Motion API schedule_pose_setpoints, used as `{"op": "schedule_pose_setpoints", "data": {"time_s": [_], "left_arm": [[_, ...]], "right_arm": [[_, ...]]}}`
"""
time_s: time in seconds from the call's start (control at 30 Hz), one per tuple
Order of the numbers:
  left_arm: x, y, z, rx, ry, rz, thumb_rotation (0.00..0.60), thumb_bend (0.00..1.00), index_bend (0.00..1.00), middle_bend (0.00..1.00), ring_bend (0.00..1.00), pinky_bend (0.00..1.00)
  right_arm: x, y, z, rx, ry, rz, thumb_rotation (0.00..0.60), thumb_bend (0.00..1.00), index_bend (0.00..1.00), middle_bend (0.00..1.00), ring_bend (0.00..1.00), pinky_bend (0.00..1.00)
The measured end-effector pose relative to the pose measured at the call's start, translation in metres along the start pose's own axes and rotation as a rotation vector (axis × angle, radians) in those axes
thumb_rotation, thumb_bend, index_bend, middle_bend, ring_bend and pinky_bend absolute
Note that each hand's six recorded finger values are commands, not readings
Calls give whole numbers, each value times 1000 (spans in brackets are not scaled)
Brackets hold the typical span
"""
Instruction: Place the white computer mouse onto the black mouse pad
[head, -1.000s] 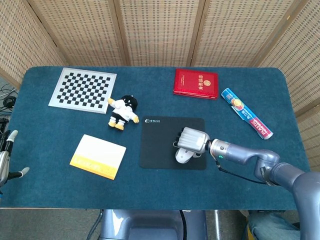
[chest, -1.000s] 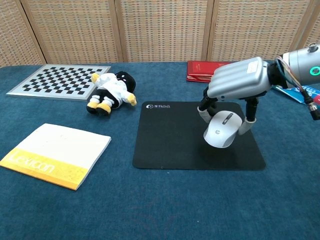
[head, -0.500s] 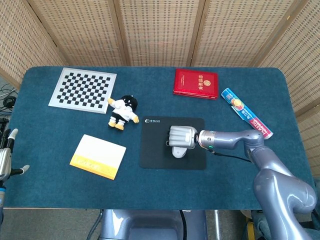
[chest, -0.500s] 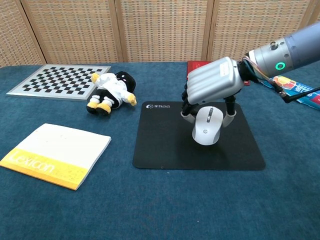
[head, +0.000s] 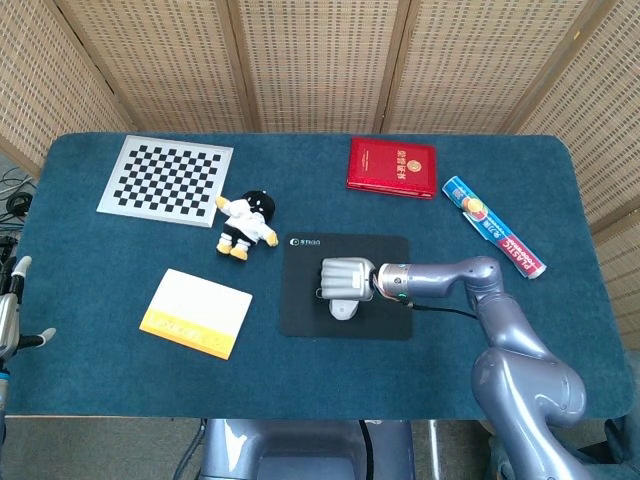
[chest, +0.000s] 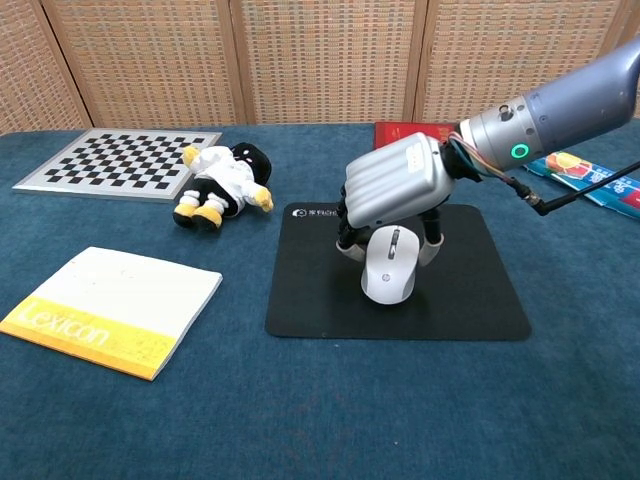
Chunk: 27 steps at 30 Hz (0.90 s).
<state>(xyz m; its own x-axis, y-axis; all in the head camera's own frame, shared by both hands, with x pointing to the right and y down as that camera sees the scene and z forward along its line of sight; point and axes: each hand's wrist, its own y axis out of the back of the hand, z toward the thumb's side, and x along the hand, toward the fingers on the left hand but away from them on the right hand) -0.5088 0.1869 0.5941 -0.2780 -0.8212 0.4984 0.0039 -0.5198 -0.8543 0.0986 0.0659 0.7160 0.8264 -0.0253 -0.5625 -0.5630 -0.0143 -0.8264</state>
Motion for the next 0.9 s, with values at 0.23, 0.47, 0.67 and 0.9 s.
{"op": "schedule_pose_setpoints", "data": {"time_s": [0.23,0.47,0.67,0.9], "left_arm": [[3,-1,-2,0,10,-5,600,30,0,0,0,0],[5,-1,-3,-5,11,-12,600,30,0,0,0,0],[4,0,-2,-8,7,-10,600,29,0,0,0,0],[4,1,-1,-16,-1,-11,600,30,0,0,0,0]], "right_arm": [[-7,-1,0,77,8,8,600,759,330,252,203,439],[-5,-6,-17,239,-54,46,600,102,47,0,0,226],[0,-4,-34,293,-130,46,600,8,2,0,0,161],[22,10,-49,314,-181,-18,600,2,2,0,0,158]]}}
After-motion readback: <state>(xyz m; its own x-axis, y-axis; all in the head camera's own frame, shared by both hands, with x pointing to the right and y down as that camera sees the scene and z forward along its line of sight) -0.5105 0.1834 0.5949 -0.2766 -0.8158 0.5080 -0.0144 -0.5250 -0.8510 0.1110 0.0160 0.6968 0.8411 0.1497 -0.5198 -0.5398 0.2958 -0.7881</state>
